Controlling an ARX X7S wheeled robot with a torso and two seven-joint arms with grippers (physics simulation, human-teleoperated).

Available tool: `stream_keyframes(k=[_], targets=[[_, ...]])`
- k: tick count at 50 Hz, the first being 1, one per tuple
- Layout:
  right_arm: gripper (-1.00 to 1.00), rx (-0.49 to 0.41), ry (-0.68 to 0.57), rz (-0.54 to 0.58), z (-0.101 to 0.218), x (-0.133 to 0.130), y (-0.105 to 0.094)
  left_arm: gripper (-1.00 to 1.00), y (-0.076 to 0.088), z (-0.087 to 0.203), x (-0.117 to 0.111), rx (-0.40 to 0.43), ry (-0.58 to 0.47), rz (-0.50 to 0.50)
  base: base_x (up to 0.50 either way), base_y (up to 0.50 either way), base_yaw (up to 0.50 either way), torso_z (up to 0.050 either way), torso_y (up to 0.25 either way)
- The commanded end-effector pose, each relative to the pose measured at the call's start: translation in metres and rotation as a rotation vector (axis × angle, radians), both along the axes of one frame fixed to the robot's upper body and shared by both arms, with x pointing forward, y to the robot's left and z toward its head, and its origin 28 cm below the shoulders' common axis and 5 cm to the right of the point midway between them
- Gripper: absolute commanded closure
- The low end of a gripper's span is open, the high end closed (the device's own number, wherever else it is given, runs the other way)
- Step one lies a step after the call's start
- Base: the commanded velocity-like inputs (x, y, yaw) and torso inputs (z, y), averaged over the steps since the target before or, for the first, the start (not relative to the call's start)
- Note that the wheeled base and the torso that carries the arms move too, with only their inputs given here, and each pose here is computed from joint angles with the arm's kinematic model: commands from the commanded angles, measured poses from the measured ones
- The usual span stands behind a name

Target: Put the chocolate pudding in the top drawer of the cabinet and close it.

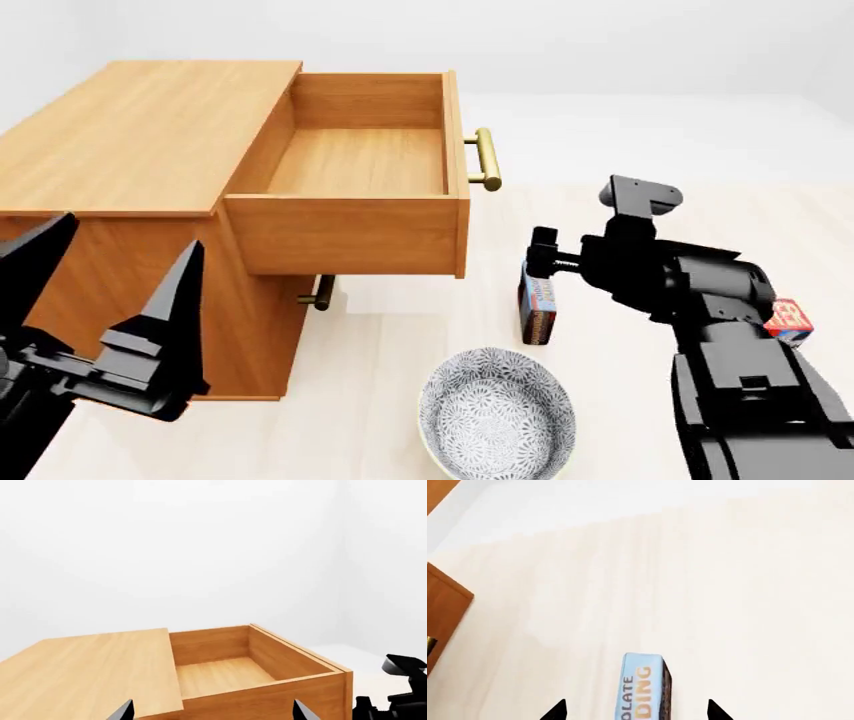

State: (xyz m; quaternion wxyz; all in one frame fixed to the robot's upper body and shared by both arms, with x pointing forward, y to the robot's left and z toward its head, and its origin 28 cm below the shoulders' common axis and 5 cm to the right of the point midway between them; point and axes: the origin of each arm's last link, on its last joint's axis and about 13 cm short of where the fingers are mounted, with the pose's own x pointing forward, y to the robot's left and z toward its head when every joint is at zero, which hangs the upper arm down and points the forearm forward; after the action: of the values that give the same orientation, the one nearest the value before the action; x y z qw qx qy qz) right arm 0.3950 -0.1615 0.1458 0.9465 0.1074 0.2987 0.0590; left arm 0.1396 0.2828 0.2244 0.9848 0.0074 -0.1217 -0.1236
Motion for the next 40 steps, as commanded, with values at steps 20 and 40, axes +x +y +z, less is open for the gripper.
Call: stream_keyframes(k=[20,40], targets=[[-1.00,0.007,0.148,0.052,-0.016,-0.004,0.009,-1.00,0.009,-0.010,0.004,0.011,0.027,0.000,0.00,0.00,0.00,0.000,0.000],[-1.00,-0.002,0.168,0.064,-0.030,-0.008,0.015,-1.00,0.015,-0.013,0.009,0.024,0.032,-0.016,0.00,0.00,0.00,0.000,0.000]])
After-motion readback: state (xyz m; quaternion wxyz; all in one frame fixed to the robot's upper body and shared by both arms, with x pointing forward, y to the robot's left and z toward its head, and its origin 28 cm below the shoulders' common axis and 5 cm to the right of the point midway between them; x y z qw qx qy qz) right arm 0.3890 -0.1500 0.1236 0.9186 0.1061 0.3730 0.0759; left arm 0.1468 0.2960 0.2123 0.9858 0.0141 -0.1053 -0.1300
